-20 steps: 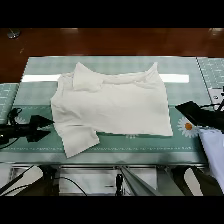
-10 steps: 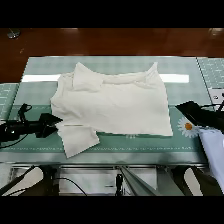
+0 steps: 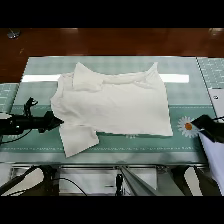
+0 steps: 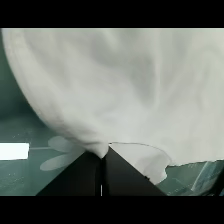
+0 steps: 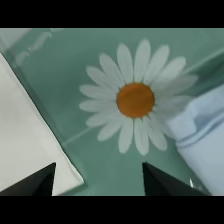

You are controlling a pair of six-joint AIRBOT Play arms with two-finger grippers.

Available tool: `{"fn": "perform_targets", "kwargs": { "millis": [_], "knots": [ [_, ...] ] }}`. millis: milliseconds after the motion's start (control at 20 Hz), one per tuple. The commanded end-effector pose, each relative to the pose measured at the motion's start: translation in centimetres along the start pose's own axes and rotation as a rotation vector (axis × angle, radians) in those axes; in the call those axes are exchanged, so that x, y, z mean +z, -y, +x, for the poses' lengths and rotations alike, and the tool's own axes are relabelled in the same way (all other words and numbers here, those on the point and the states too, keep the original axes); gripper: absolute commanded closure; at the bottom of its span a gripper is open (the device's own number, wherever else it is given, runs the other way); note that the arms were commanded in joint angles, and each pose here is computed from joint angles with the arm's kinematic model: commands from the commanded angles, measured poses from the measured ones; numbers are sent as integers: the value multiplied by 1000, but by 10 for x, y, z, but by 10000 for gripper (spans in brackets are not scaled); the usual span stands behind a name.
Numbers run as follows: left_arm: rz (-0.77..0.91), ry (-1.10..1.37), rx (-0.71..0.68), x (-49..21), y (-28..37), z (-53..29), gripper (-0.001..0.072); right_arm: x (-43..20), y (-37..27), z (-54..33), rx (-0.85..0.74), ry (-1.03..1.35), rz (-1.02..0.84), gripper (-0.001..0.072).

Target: Fold the shirts.

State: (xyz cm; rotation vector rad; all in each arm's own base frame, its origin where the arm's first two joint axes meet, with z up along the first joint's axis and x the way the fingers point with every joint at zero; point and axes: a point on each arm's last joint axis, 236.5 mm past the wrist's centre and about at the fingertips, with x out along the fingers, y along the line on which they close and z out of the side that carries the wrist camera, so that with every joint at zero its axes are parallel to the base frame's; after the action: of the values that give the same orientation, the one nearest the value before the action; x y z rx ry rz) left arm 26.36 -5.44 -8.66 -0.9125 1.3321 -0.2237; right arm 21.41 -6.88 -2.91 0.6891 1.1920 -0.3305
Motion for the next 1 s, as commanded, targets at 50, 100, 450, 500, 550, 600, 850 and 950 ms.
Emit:
{"fn": "perform_targets", "kwargs": {
  "millis": [50,100,450,500,550,600,850,950],
  "knots": [
    [11,8,2,4,2,-1,680,-81,4,25,-13,-314,-73,88],
    [11,8,2,4,2,-1,680,-90,-2,28,11,-369,-91,89],
    [12,7,1,4,2,-1,681,-81,-38,58,136,-381,-45,91],
    [12,10,3,4,2,-1,680,-81,-40,61,147,-393,-39,92],
    [12,14,5,5,1,-1,680,-79,-45,64,168,-390,-34,93],
    [11,19,8,6,1,-1,680,-75,-50,68,194,-378,-20,93],
    [11,22,9,7,0,-1,680,-70,-65,87,267,-401,62,93],
    [11,22,9,7,0,-1,680,-62,-82,92,336,-378,93,101]
  ]
}}
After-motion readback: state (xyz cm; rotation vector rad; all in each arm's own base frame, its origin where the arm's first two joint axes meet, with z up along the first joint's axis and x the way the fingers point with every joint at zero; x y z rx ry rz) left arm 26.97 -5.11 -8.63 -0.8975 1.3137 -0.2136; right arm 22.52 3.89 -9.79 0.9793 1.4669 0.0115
